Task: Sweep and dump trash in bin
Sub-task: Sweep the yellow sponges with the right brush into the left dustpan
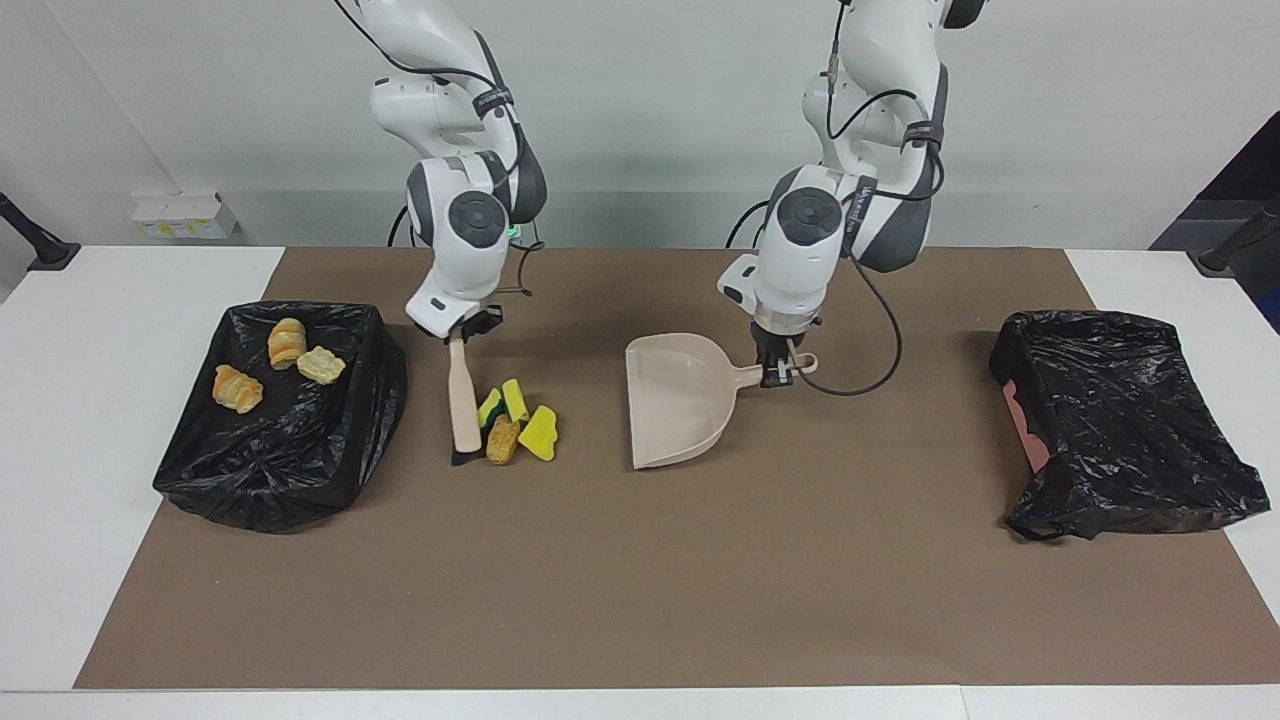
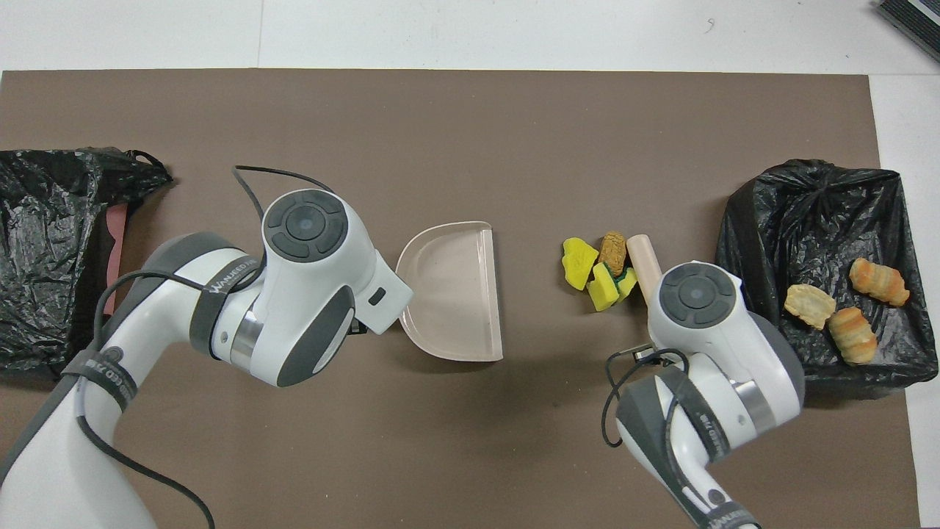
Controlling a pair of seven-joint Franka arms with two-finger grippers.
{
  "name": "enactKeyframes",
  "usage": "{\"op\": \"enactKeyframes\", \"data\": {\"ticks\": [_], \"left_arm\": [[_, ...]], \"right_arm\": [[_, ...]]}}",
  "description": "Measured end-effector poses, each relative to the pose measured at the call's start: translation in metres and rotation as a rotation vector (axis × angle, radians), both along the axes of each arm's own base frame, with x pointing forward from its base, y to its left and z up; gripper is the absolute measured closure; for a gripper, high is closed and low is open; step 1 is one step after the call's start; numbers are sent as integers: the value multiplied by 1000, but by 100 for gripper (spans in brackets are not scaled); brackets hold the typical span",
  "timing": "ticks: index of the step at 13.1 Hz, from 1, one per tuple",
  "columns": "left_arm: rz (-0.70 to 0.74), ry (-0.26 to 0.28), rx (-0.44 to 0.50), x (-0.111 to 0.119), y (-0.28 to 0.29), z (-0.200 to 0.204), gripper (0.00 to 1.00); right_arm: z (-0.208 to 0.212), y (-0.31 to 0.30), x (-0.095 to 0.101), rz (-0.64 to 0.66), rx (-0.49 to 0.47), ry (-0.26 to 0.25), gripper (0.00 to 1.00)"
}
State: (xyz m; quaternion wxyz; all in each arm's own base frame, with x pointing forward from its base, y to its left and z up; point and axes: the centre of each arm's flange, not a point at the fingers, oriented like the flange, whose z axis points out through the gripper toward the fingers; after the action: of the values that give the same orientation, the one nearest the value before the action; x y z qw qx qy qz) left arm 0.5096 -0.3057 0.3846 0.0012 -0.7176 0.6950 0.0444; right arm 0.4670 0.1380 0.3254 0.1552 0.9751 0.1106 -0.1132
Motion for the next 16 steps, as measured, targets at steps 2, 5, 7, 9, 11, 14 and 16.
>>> {"op": "enactKeyframes", "data": {"ticks": [2, 5, 7, 9, 11, 14, 16], "left_arm": [[45, 4, 16, -12, -12, -6, 67], [99, 4, 30, -26, -29, -10, 67], [119, 4, 36, -33, -36, -13, 67], [126, 1, 37, -35, -37, -16, 67], [126, -14, 23, -34, -37, -21, 67], [130, -59, -17, -33, -33, -32, 67], [129, -68, -47, -23, -21, -34, 67]], "right_arm": [[-9, 41, -1, -5, 34, 9, 73], [-5, 83, 2, -51, 147, 34, 73], [-2, 103, -2, -77, 208, 51, 73], [3, 130, -11, -95, 284, 65, 73], [10, 155, -19, -110, 351, 85, 73], [30, 162, -10, -106, 415, 86, 73], [50, 158, -5, -117, 422, 78, 73]]}}
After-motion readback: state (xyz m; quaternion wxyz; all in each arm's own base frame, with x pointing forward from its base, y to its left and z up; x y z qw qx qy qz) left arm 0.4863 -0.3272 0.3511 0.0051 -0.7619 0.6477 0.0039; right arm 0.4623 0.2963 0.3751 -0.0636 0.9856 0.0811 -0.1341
